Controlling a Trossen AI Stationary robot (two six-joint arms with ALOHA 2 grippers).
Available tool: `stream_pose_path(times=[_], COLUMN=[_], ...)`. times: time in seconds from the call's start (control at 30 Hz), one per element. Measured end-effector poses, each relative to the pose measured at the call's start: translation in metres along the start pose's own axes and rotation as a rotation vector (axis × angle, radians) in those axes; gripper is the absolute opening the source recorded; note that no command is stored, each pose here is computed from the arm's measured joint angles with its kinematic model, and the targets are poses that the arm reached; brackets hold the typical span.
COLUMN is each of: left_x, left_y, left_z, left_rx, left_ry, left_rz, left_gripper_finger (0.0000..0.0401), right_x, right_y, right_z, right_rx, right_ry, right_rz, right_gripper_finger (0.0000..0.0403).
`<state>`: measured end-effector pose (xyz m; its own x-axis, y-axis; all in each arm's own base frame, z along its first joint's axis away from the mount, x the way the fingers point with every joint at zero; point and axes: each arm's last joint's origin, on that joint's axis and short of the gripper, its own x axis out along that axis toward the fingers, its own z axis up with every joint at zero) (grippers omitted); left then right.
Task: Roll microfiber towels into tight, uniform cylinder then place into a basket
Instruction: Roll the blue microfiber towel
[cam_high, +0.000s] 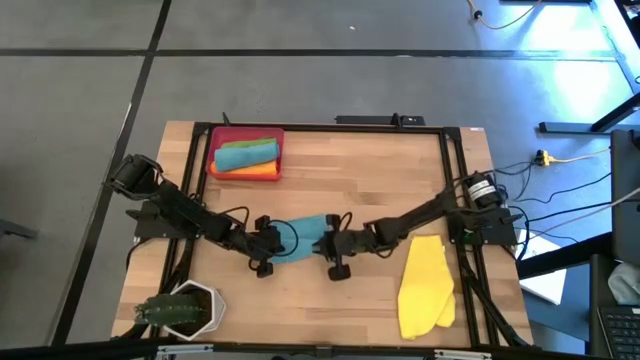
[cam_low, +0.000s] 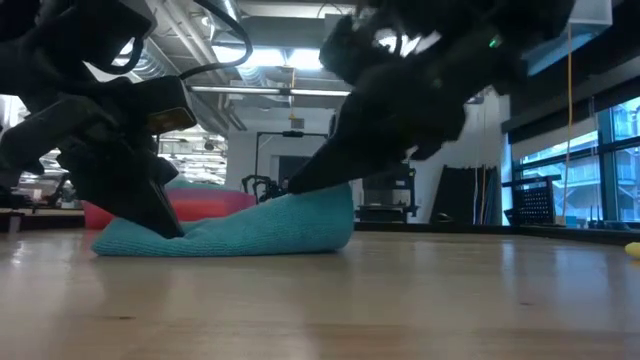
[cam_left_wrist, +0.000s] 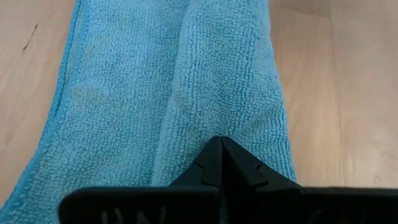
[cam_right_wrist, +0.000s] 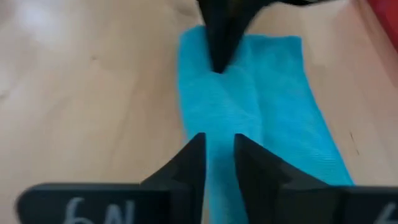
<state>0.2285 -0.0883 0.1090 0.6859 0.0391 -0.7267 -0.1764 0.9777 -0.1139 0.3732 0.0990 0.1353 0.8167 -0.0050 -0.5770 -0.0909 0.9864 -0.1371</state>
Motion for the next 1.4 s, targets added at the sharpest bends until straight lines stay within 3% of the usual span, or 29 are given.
stream_pose_path(times=[0.27, 0.9, 1.13, 1.4], left_x=[0.000, -0.034, -0.036, -0.006], left_y=[0.000, -0.011, -0.047, -0.075], left_z=[0.000, 0.025, 0.034, 0.038], left_rx=[0.000, 0.103, 0.396, 0.623], left_ry=[-0.001, -0.189, -0.220, -0.028], left_rz=[-0.004, -0.041, -0.074, 0.149], left_gripper_finger=[0.0004, 0.0097, 0.0100, 0.0104], right_x=[0.013, 0.028, 0.028, 0.029], right_y=[-0.030, -0.043, -0.050, -0.056], right_z=[-0.009, -0.029, -0.030, -0.031], right_rx=[0.103, 0.194, 0.260, 0.319], right_ry=[0.032, 0.111, 0.116, 0.123], right_rz=[-0.050, -0.043, -0.040, 0.003], right_gripper_finger=[0.0041, 0.0038, 0.0038, 0.0038])
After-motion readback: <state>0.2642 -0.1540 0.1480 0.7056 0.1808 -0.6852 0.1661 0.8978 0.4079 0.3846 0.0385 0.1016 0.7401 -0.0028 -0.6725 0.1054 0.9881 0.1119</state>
